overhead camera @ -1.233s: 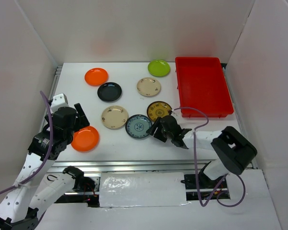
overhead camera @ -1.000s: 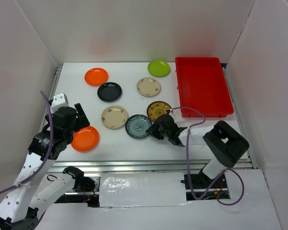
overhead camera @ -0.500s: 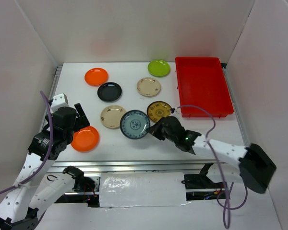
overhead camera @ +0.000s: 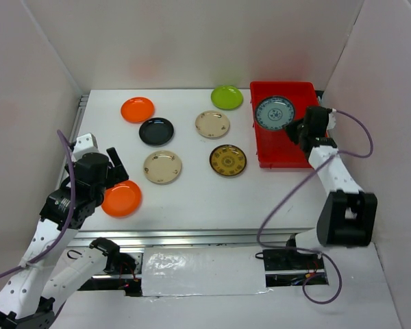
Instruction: Place the plates into the plastic bin on the countertop
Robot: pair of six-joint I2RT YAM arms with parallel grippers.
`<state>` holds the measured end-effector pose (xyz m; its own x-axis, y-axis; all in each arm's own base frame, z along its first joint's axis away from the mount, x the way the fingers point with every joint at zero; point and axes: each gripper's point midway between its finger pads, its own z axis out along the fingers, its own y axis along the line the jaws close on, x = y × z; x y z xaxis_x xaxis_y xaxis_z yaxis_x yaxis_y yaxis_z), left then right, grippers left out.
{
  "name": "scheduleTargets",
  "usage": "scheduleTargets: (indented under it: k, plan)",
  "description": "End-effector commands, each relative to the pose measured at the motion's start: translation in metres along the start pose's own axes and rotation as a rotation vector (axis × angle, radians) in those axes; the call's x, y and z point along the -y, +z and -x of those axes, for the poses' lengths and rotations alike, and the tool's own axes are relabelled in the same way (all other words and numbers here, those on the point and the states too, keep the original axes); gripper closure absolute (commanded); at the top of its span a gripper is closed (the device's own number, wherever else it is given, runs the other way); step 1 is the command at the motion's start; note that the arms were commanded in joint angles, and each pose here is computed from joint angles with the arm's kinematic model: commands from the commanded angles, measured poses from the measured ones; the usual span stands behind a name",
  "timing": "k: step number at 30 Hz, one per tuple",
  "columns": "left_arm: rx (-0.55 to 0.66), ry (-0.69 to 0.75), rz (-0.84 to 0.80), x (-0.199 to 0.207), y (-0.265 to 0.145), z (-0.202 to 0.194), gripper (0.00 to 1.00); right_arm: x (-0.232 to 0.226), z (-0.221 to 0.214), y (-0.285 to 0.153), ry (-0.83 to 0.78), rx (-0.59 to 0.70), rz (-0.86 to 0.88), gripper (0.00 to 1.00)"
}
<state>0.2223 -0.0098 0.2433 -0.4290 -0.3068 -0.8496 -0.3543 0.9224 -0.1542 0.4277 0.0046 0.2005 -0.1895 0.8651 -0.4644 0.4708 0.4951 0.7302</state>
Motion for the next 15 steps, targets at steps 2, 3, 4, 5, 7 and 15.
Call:
scheduleTargets:
  k: [2,3,4,5,7,15]
  plan:
    - [0.009,0.011,-0.016,0.006,0.004,0.003,0.01,-0.008,0.027,0.042,-0.032,-0.074,0.029,1.0]
    - [0.002,0.015,-0.019,0.007,0.005,0.001,0.01,-0.005,0.033,0.053,-0.042,-0.077,0.015,1.0]
    - [0.001,0.018,-0.021,0.008,0.006,0.001,0.01,-0.003,0.043,0.073,-0.037,-0.077,-0.006,1.0]
    - [-0.006,0.024,-0.017,0.008,0.008,0.0,0.01,0.005,0.045,0.081,-0.027,-0.091,-0.041,1.0]
    - [-0.016,0.03,-0.024,0.011,0.01,-0.002,0.01,0.021,0.05,0.106,0.014,-0.116,-0.073,1.0]
    - [-0.069,0.07,-0.04,0.021,0.018,-0.009,0.01,0.045,0.049,0.159,0.031,-0.172,-0.146,0.82]
